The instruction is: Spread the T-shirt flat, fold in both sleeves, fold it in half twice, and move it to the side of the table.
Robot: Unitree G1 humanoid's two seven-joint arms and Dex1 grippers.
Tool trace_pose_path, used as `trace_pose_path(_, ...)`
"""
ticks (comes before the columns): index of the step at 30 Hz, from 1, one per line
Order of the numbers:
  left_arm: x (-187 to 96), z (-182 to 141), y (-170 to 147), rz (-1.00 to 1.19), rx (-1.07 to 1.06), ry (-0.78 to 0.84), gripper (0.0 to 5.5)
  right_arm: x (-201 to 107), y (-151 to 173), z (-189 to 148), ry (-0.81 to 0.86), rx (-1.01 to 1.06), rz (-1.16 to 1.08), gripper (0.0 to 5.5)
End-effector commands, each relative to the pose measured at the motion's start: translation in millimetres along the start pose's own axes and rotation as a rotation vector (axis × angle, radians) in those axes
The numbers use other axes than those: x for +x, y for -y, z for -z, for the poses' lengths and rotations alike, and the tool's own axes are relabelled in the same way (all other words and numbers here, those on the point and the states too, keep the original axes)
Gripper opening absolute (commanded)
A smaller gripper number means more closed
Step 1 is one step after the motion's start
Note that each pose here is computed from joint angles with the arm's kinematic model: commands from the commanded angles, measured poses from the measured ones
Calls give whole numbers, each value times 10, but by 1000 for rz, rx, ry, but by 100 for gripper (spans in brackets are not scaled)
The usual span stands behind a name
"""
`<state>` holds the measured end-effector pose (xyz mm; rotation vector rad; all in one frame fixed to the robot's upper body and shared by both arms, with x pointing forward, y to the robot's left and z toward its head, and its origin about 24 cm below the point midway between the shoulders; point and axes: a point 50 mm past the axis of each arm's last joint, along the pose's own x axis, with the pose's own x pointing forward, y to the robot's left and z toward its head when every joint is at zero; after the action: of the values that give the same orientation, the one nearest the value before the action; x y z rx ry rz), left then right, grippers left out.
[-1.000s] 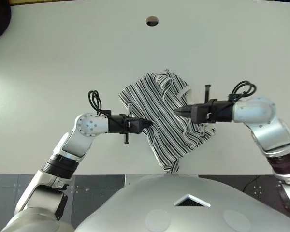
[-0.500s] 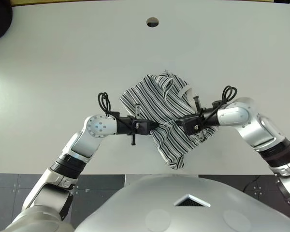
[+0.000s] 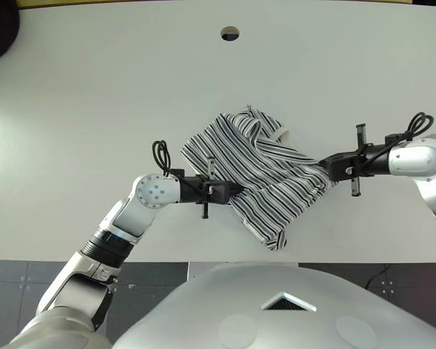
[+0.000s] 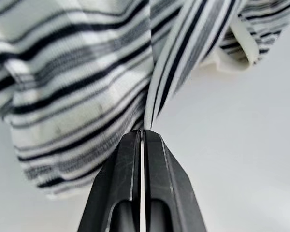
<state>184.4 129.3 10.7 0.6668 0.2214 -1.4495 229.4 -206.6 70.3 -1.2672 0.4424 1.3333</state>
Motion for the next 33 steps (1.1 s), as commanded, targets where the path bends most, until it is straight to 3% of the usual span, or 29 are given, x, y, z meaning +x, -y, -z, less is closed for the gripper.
trace_pose_path(1,43,225,236,90,-73,-121,11,-46,67,-25,15,-17,50,10)
trace_pose_path(6,34,228,209,76,-73,-115,11,-142,600,-368,204,-10,396,10)
trace_pose_path(9,31,230,203,74,-75,-110,11,-68,742,-595,308,5,512,10)
trace_pose_path(22,44,211,240,63,-97,-91,11,891,759,-1238,489,126,358,10)
trace_pose_path(27,71,141,260,63,-101,-62,11,1158,640,-1000,338,175,256,10)
trace_pose_path(33,92,108,292,70,-106,-58,11,1129,649,-624,187,186,222,10)
